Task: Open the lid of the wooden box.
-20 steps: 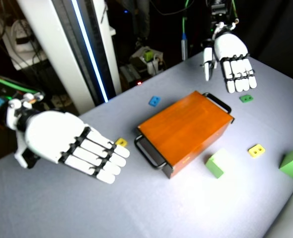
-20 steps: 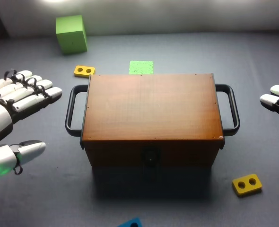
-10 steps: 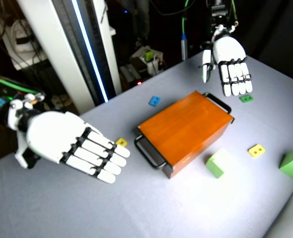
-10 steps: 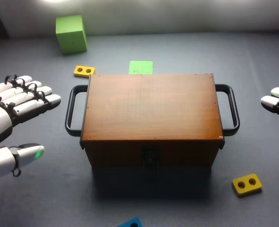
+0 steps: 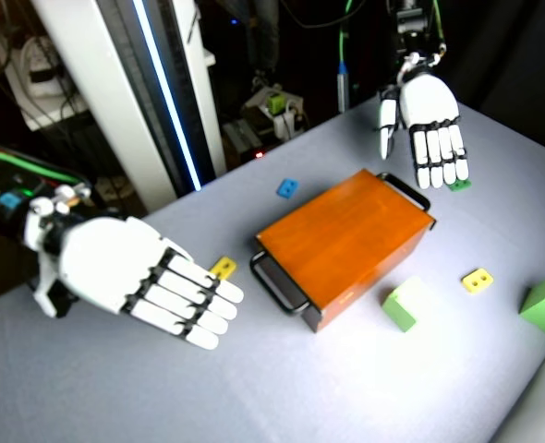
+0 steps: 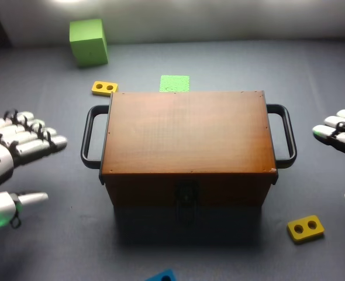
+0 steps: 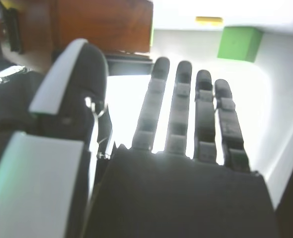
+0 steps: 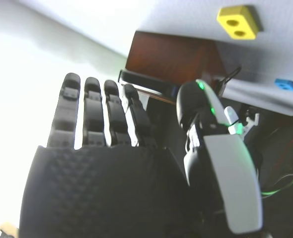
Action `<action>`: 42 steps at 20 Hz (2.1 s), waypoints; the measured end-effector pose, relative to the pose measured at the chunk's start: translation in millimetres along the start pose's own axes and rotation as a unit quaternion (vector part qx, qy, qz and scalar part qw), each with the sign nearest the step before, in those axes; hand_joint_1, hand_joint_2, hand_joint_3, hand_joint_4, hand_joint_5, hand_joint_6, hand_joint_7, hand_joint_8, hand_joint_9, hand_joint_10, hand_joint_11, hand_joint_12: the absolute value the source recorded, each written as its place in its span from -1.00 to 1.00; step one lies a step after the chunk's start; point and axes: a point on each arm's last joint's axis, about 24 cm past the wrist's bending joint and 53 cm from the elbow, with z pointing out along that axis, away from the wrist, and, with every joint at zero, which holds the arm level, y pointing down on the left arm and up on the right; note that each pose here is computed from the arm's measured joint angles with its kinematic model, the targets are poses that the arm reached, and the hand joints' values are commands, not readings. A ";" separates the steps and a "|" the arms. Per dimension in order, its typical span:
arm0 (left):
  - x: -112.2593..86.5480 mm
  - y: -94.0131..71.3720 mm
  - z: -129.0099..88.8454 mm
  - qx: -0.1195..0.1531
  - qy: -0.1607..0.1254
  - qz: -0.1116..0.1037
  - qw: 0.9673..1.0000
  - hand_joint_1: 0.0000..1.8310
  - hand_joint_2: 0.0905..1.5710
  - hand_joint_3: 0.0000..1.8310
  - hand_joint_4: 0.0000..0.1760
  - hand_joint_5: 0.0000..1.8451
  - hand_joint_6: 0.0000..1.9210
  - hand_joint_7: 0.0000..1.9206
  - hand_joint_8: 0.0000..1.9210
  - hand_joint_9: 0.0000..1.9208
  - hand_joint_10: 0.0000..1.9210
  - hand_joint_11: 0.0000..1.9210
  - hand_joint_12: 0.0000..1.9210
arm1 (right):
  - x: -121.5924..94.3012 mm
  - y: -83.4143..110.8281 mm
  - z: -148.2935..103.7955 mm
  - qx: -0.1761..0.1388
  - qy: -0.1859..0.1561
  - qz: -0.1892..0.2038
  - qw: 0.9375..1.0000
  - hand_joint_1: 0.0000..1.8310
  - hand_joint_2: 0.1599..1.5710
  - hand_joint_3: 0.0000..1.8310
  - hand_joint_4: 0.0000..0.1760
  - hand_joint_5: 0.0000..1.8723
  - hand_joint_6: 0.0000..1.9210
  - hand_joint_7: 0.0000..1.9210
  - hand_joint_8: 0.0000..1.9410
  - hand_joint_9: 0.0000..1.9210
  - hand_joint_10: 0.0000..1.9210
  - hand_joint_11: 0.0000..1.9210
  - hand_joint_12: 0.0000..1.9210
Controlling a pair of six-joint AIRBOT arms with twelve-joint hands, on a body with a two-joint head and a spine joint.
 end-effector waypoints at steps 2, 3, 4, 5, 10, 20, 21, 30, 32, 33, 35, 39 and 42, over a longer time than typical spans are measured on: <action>8.2 3.5 2.1 -0.008 0.015 0.000 1.000 -0.78 0.73 -1.00 -1.00 -0.80 -0.99 -0.86 -1.00 -0.94 -1.00 -1.00 -1.00 | 4.8 -0.9 6.5 0.003 0.007 -0.003 1.000 -0.46 0.78 -1.00 -1.00 -0.96 -1.00 -1.00 -1.00 -1.00 -1.00 -1.00 -1.00; 9.3 3.2 3.4 -0.007 0.017 0.001 1.000 -0.80 0.73 -1.00 -1.00 -0.80 -1.00 -0.86 -1.00 -0.94 -1.00 -1.00 -1.00 | 7.3 1.1 11.0 0.002 0.010 -0.004 1.000 -0.47 0.78 -1.00 -1.00 -0.96 -1.00 -1.00 -1.00 -1.00 -1.00 -1.00 -1.00; 10.8 2.8 5.1 -0.006 0.018 0.000 1.000 -0.82 0.72 -1.00 -1.00 -0.80 -1.00 -0.86 -1.00 -0.94 -1.00 -1.00 -1.00 | 8.5 2.9 13.9 0.000 0.011 -0.005 1.000 -0.47 0.78 -1.00 -1.00 -0.95 -0.99 -1.00 -1.00 -1.00 -1.00 -1.00 -1.00; 11.8 2.0 6.5 -0.005 0.020 0.000 1.000 -0.82 0.72 -1.00 -1.00 -0.80 -1.00 -0.86 -1.00 -0.93 -1.00 -1.00 -1.00 | 10.3 5.3 17.0 -0.005 0.013 -0.006 1.000 -0.46 0.77 -1.00 -1.00 -0.95 -1.00 -1.00 -1.00 -1.00 -1.00 -1.00 -1.00; 16.8 -4.6 11.9 0.005 0.028 0.002 1.000 -0.83 0.70 -1.00 -1.00 -0.81 -1.00 -0.86 -1.00 -0.94 -1.00 -1.00 -1.00 | 16.4 1.6 23.4 0.000 0.023 -0.005 1.000 -0.37 0.77 -1.00 -1.00 -0.93 -0.99 -0.98 -1.00 -1.00 -1.00 -1.00 -1.00; 24.3 -7.7 15.6 0.011 0.039 0.000 0.999 -0.81 0.71 -1.00 -1.00 -0.82 -1.00 -0.87 -1.00 -0.95 -1.00 -1.00 -1.00 | 29.9 -4.6 37.1 0.012 0.044 0.001 0.999 -0.40 0.76 -1.00 -1.00 -0.96 -1.00 -0.99 -1.00 -1.00 -1.00 -1.00 -1.00; 25.1 -8.6 16.4 0.012 0.039 -0.002 0.999 -0.81 0.71 -1.00 -1.00 -0.82 -1.00 -0.88 -1.00 -0.95 -1.00 -1.00 -1.00 | 32.7 -1.6 39.0 0.008 0.047 -0.002 0.999 -0.39 0.76 -1.00 -1.00 -0.96 -1.00 -0.99 -1.00 -1.00 -1.00 -1.00 -1.00; 30.4 -20.8 21.2 0.033 0.047 -0.005 0.998 -0.82 0.71 -1.00 -1.00 -0.82 -1.00 -0.89 -1.00 -0.95 -0.99 -1.00 -1.00 | 38.8 2.9 47.8 0.002 0.053 -0.001 0.999 -0.38 0.75 -1.00 -1.00 -0.97 -1.00 -0.99 -1.00 -1.00 -1.00 -1.00 -1.00; 30.5 -24.7 22.2 0.039 0.049 -0.007 0.998 -0.83 0.72 -1.00 -1.00 -0.91 -1.00 -0.94 -1.00 -0.97 -1.00 -1.00 -1.00 | 39.6 2.9 47.9 0.003 0.054 -0.001 0.999 -0.37 0.75 -1.00 -1.00 -0.97 -1.00 -0.99 -1.00 -1.00 -1.00 -1.00 -1.00; 30.2 -25.6 22.5 0.041 0.048 -0.008 0.998 -0.81 0.72 -1.00 -1.00 -0.95 -1.00 -0.97 -1.00 -0.98 -1.00 -1.00 -1.00 | 39.4 2.8 47.9 0.003 0.054 -0.001 0.999 -0.38 0.76 -1.00 -1.00 -0.99 -1.00 -1.00 -1.00 -1.00 -1.00 -1.00 -1.00; 32.2 -28.8 23.1 0.047 0.050 -0.010 0.998 -0.77 0.73 -1.00 -1.00 -1.00 -1.00 -1.00 -1.00 -1.00 -1.00 -1.00 -1.00 | 39.5 2.7 47.9 0.003 0.054 -0.001 0.999 -0.41 0.76 -1.00 -1.00 -1.00 -1.00 -1.00 -1.00 -1.00 -1.00 -1.00 -1.00; 34.6 -28.6 22.9 0.046 0.055 -0.008 0.997 -0.66 0.70 -1.00 -1.00 -1.00 -1.00 -1.00 -1.00 -1.00 -1.00 -1.00 -1.00 | 40.5 3.4 47.2 0.002 0.057 -0.004 0.998 -0.31 0.71 -1.00 -1.00 -1.00 -1.00 -1.00 -1.00 -1.00 -1.00 -1.00 -1.00; 35.0 -28.7 22.9 0.046 0.055 -0.007 0.997 -0.62 0.69 -1.00 -1.00 -1.00 -1.00 -1.00 -1.00 -1.00 -1.00 -1.00 -1.00 | 39.3 2.2 45.0 0.003 0.061 -0.009 0.998 -0.25 0.69 -1.00 -1.00 -1.00 -1.00 -1.00 -1.00 -1.00 -1.00 -1.00 -1.00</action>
